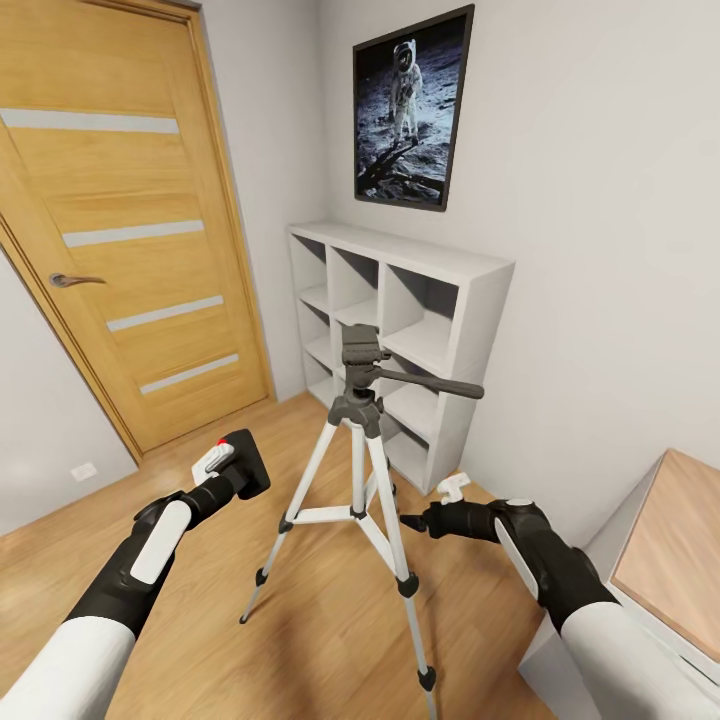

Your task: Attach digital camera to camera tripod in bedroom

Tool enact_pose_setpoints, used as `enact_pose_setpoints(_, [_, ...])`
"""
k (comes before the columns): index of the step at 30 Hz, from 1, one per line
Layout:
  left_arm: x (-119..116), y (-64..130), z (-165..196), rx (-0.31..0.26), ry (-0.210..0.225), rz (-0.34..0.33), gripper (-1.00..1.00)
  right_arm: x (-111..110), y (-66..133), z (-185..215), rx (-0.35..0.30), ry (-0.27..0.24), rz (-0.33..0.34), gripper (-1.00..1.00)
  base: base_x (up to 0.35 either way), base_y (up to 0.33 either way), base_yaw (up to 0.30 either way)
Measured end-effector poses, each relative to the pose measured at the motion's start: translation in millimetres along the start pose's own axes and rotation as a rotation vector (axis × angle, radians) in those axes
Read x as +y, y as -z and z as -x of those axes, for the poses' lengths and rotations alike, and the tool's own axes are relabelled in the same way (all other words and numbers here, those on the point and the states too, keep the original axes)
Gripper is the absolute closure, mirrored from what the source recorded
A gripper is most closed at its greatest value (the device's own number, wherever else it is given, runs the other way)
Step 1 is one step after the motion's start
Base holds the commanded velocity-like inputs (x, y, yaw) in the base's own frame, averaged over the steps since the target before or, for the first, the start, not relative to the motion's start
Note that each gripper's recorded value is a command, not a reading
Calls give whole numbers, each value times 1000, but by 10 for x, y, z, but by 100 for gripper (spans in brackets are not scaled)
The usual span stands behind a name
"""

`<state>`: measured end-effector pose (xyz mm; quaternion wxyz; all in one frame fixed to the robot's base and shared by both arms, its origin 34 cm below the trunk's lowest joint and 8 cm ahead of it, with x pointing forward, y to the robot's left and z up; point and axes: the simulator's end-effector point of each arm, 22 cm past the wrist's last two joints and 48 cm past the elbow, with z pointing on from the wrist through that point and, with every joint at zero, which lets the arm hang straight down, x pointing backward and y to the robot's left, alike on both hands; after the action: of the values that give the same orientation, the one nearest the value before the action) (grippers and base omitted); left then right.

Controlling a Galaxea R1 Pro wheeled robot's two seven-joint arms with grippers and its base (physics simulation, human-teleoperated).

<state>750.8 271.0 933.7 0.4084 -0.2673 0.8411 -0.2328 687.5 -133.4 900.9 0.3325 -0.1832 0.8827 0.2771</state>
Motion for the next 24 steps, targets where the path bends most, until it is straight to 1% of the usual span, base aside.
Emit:
enact_pose_setpoints(9, [1, 0, -1, 0, 0, 0, 100, 37, -3, -1, 1, -6, 15, -100, 0, 0, 0])
enact_pose_setpoints(11, [1, 0, 0, 0, 0, 0, 100, 59, 4, -9, 4, -6, 28, -100, 0, 0, 0])
enact_pose_setpoints(14, [1, 0, 0, 0, 0, 0, 100, 129, 16, -22, 8, -7, 65, -100, 0, 0, 0])
enact_pose_setpoints(15, [1, 0, 0, 0, 0, 1, 100, 194, 24, -40, 12, -7, 98, -100, 0, 0, 0])
enact_pose_setpoints(17, [0, 0, 0, 0, 0, 0, 100, 267, 35, -54, 16, -4, 135, -100, 0, 0, 0])
enact_pose_setpoints(18, [2, 0, -2, 0, 0, 1, 100, 326, 44, -66, 18, -3, 164, -100, 0, 0, 0])
enact_pose_setpoints(22, [0, 0, -1, 0, 0, 0, 100, 419, 64, -81, 20, 0, 210, -100, 0, 0, 0])
enact_pose_setpoints(24, [1, 0, -2, 0, 0, 0, 100, 426, 65, -83, 20, 0, 214, -100, 0, 0, 0])
